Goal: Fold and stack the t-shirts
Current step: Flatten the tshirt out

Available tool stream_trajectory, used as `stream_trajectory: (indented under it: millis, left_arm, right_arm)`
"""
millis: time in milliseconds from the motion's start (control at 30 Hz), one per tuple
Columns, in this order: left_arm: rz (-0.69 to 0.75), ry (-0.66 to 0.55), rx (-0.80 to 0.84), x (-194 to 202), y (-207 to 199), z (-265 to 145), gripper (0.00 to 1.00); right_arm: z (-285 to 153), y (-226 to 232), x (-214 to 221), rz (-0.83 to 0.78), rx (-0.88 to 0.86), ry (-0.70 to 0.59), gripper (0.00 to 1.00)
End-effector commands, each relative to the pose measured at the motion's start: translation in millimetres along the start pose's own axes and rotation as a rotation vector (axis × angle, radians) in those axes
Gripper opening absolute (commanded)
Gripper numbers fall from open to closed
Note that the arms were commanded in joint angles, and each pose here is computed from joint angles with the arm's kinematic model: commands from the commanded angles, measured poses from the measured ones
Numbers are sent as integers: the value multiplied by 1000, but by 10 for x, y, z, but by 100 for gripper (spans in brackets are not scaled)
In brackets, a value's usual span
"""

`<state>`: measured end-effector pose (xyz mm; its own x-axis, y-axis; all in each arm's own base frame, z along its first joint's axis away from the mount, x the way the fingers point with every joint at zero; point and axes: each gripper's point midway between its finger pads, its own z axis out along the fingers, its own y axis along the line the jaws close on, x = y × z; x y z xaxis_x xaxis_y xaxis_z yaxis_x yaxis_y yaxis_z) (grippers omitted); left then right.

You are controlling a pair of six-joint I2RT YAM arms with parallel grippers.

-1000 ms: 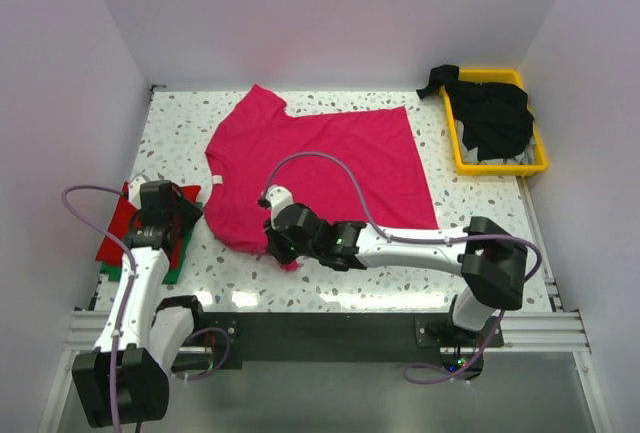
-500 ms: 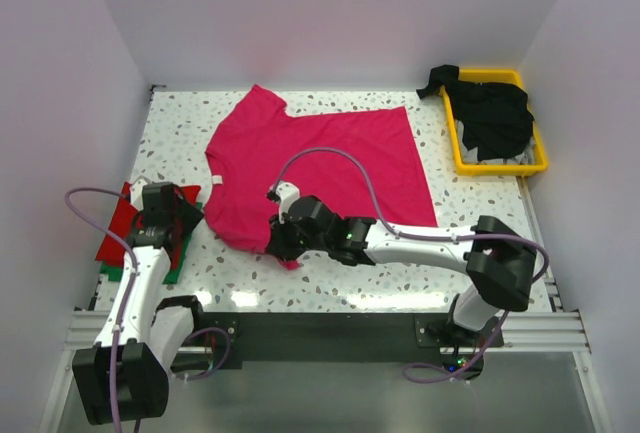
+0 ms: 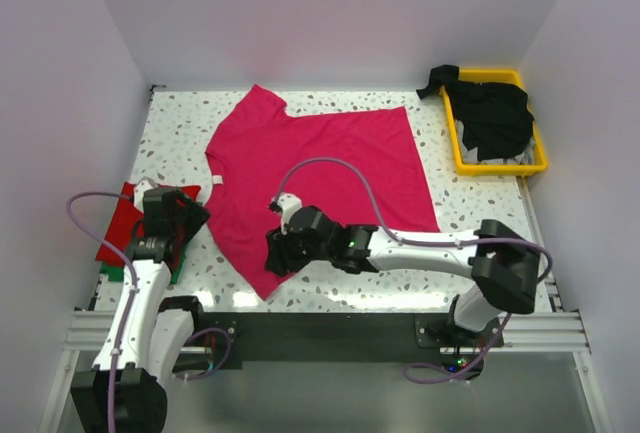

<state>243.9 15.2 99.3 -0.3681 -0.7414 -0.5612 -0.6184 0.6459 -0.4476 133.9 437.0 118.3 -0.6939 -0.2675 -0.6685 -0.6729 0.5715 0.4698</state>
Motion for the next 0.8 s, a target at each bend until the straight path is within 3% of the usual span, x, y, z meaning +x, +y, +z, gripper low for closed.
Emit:
stream_trajectory:
  millis: [0,167,333,767]
  left_arm:
    - [5,13,65,141,-128,-87,68]
    - [7,76,104,487,-218,-183,67]
    - [5,93,97,691,-203,-164,64]
    - [26,98,-20,811,-69,101,52]
  right_arm:
    - [-353,-407,-278,101,128,-104,48]
    - [-464,-964,-82,187,216,-82,43]
    - [-259,-1054,128,176,216,-22,38]
    - [121,-1025,390,194,151,40,38]
